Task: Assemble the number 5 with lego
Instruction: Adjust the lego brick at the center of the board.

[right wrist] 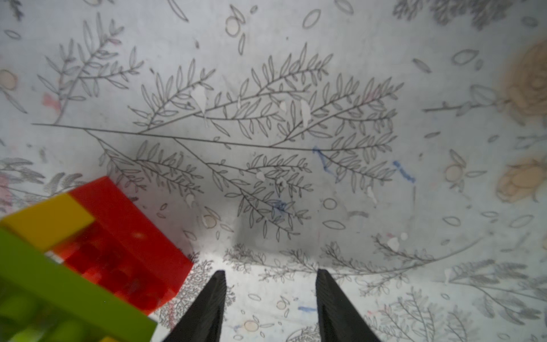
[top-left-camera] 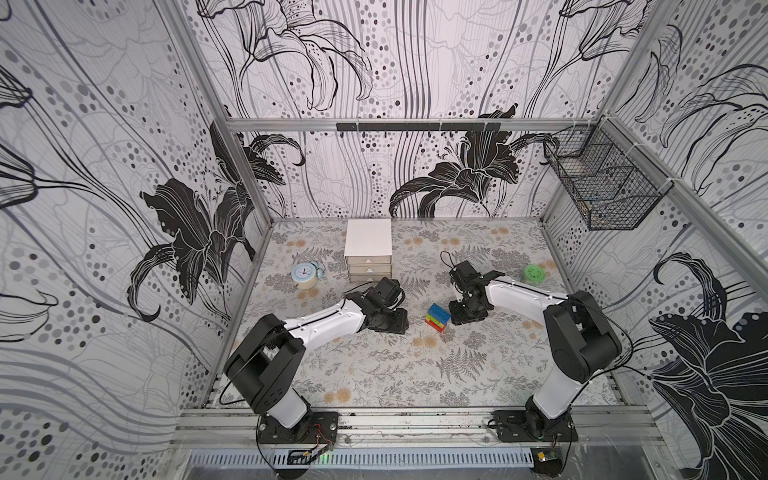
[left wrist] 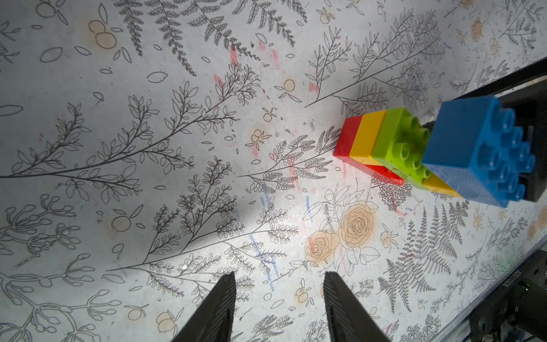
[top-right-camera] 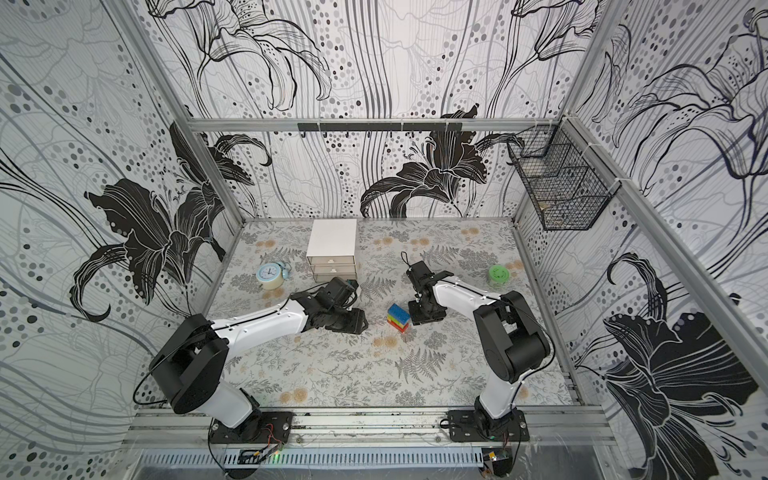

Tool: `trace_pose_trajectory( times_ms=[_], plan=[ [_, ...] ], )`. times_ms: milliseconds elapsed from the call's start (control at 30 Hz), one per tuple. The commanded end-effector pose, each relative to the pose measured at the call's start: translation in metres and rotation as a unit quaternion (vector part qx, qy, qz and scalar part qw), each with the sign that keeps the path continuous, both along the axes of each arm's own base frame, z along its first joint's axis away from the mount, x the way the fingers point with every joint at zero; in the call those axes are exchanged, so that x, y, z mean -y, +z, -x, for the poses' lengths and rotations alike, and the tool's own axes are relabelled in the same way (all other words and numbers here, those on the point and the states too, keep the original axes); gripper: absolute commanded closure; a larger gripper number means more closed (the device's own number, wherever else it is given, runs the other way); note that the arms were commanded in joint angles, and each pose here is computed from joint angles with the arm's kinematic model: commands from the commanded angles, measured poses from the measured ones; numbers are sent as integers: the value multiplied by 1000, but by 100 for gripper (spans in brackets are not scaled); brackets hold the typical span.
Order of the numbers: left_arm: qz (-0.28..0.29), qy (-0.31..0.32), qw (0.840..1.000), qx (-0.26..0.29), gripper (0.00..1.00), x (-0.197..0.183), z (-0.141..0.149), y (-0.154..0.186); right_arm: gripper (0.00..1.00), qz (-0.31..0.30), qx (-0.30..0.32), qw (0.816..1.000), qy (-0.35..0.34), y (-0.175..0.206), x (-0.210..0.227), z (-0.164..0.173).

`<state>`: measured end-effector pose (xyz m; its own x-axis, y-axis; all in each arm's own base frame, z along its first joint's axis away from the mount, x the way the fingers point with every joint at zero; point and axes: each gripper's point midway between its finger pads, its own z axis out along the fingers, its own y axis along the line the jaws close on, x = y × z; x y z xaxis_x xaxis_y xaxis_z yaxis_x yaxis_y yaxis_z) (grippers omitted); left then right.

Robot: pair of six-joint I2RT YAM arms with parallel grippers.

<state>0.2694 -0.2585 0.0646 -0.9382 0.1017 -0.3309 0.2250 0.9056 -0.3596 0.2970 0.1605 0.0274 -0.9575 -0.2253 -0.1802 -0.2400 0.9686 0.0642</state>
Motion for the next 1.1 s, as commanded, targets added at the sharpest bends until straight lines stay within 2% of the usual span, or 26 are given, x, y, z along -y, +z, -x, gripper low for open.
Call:
trace_pose_trajectory(
  times_ms=[0,600,700,867,1067],
  plan=[
    [8,4,1000,25,48,3,-7,16,49,-16,-17,1000,-8,-7,-4,9],
    [6,0,1000,29,47,7,-14,20,48,-13,25,1000,-6,35,1,6],
    [25,3,999,28,46,11,-16,22,47,-21,35,999,-6,47,1,7],
    [100,15,995,17,40,21,-29,30,44,-36,59,998,-7,70,1,9],
    [155,19,988,-4,38,31,-45,28,37,-112,94,989,17,94,-16,18]
  ],
)
